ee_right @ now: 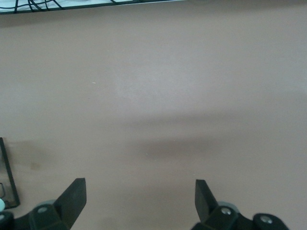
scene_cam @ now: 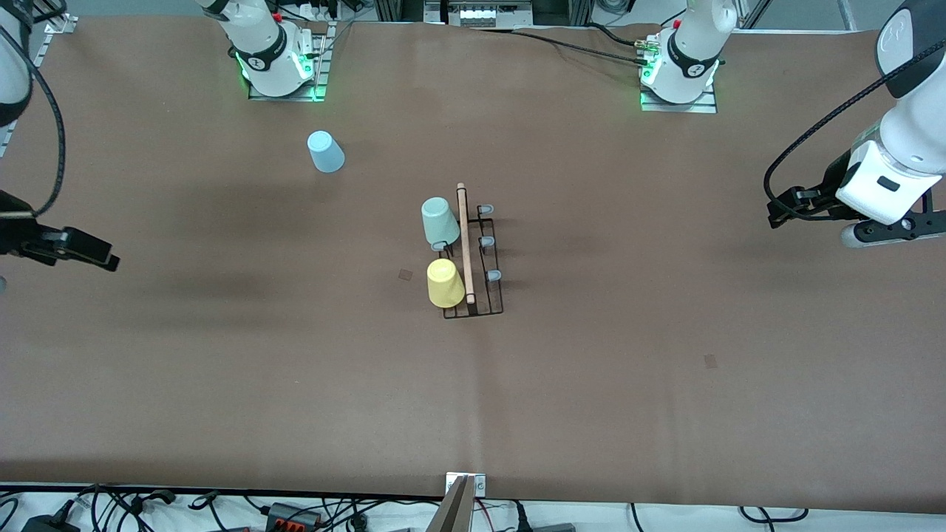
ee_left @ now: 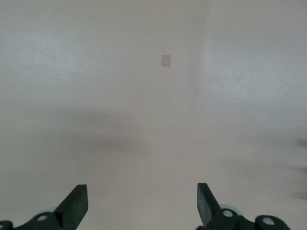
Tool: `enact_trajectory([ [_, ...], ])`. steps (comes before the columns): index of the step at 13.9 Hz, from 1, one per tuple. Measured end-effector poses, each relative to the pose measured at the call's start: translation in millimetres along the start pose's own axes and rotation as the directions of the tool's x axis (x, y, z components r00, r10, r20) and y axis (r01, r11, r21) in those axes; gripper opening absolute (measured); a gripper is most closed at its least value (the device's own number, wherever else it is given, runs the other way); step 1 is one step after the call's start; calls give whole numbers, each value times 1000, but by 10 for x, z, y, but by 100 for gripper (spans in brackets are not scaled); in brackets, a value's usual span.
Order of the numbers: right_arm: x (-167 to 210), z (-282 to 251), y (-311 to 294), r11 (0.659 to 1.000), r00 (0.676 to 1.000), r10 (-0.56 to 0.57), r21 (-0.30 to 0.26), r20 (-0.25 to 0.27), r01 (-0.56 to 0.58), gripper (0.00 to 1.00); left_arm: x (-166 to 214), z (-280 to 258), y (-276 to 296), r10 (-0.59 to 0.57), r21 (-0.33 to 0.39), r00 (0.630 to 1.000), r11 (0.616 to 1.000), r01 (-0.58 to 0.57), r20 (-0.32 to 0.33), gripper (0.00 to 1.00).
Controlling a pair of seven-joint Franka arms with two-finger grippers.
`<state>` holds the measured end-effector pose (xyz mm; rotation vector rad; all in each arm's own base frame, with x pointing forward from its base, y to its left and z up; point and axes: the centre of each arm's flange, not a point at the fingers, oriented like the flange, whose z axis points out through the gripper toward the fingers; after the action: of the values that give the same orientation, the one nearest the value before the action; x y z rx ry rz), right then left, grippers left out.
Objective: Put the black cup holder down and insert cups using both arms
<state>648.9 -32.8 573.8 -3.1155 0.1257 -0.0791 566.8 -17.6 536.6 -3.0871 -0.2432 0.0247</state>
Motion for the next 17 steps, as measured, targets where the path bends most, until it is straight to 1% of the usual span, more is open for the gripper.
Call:
enact_trajectory([
  [4,-39,-74,13,1000,1000,-2,-15,-5,2,100,0,0,0,0,0,1000,1000,0,0,100],
  [8,-130,-29,5,1000,1000,-3,-16,31,3,100,0,0,0,0,0,1000,1000,0,0,100],
  [11,-319,126,1,1000,1000,-5,-14,23,6,100,0,0,-1,0,0,1000,1000,0,0,100],
  [13,-480,174,13,1000,999,-9,-15,32,9,100,0,0,-1,0,0,1000,1000,0,0,100],
  [17,-650,-12,42,999,999,-35,-14,15,35,100,0,1,-1,0,0,1000,1000,0,0,100],
])
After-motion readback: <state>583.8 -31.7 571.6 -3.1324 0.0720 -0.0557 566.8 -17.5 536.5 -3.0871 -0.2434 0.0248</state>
